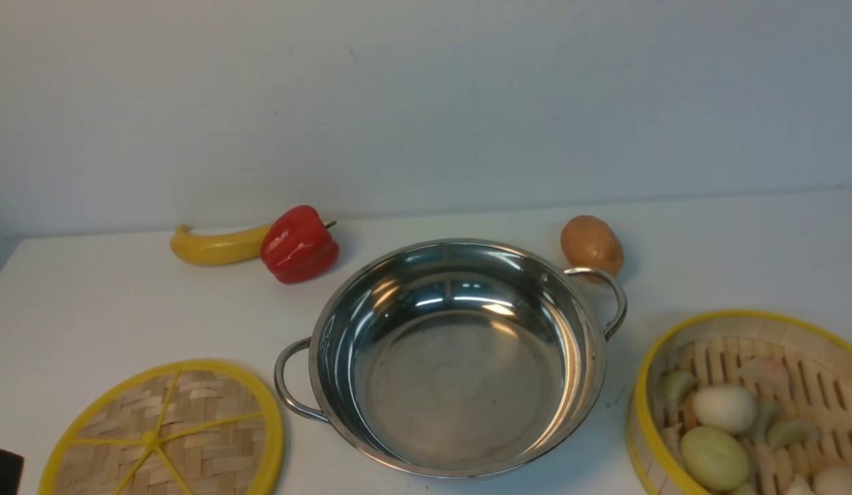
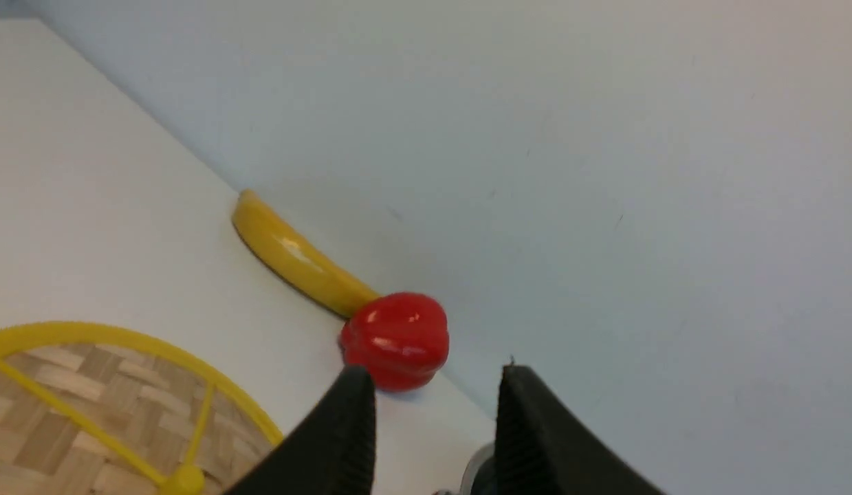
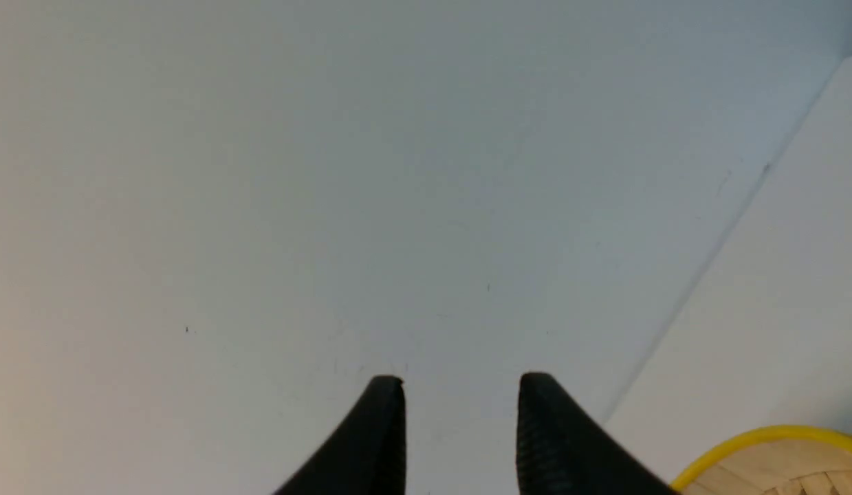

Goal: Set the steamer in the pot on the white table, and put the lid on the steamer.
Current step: 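Reach for and grasp the rim of the bamboo steamer holding the buns with the right gripper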

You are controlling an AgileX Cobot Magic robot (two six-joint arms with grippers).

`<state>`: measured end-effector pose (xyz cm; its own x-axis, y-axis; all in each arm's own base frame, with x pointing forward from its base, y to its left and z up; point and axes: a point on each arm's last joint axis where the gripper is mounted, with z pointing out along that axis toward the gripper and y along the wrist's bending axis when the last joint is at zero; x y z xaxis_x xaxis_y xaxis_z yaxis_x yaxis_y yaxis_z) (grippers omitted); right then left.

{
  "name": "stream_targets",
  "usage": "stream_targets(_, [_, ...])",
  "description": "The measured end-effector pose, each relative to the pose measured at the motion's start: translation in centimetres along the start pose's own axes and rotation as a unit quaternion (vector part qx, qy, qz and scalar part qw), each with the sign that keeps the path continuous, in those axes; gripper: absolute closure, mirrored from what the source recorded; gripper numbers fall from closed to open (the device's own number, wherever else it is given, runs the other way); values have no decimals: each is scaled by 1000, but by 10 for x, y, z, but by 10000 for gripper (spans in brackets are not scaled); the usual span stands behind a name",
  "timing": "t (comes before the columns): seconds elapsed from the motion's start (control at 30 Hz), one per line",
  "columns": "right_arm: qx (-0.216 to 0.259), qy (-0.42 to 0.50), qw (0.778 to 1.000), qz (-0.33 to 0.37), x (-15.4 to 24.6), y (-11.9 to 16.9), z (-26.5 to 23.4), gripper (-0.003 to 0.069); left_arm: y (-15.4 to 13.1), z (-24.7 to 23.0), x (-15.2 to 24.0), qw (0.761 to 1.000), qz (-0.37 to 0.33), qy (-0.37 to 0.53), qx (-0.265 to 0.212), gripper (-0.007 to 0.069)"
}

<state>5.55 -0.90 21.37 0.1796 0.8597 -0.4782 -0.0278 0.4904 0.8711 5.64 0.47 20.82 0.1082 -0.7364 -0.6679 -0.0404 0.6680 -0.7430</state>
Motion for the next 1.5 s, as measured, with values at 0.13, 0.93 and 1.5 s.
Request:
stream_targets(0.13, [-18,-46,999,22,-8,3,0,414,-16,-3,-15,998,49,-25,22,384])
stream_targets(0.93, [252,419,778,-393,-24,61,111,414,-53,147,-47,788,320,493,-184,384])
stream_targets(1.5, [359,580,628,-375,16,-19,201,414,-26,174,-26,745,316,552,-203,384])
